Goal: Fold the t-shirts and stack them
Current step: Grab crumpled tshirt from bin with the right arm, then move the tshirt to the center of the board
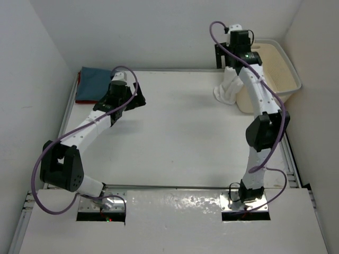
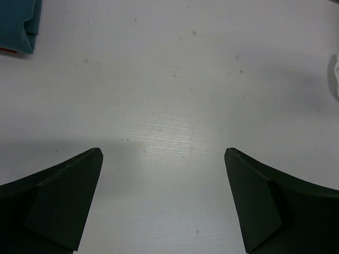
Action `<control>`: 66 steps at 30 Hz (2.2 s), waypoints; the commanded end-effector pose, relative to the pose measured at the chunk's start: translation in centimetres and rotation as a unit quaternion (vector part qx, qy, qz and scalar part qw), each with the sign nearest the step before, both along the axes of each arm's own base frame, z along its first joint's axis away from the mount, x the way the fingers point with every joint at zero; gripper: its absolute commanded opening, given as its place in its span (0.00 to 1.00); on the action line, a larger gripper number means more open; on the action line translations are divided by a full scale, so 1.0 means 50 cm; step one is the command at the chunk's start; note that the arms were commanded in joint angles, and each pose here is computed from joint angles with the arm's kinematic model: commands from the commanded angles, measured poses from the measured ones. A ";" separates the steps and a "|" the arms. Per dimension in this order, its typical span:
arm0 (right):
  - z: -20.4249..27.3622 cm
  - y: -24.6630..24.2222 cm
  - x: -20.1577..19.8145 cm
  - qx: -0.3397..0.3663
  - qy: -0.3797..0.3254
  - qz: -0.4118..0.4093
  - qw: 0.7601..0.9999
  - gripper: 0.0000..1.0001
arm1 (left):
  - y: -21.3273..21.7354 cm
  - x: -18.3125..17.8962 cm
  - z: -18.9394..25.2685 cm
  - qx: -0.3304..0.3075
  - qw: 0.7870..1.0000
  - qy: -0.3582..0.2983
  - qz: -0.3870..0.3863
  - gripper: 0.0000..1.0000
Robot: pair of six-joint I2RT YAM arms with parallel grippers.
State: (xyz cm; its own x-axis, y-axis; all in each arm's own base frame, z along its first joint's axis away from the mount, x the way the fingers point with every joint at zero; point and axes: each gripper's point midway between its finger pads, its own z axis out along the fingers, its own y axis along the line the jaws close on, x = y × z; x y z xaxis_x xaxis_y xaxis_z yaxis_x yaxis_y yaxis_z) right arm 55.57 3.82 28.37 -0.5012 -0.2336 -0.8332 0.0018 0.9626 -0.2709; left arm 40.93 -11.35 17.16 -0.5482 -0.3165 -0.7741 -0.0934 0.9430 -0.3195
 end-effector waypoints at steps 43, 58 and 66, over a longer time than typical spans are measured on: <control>0.179 -0.222 0.151 0.226 -0.224 -0.035 0.947 0.00 | 0.005 0.060 0.047 0.024 0.999 -0.020 0.009 1.00; 0.705 0.178 -0.231 0.337 -0.387 0.462 0.723 0.00 | 0.009 0.062 0.131 0.009 0.997 -0.081 0.014 1.00; 0.732 0.429 -0.464 0.316 -0.349 0.641 0.607 0.00 | 0.055 0.043 0.166 0.001 0.993 -0.098 0.060 1.00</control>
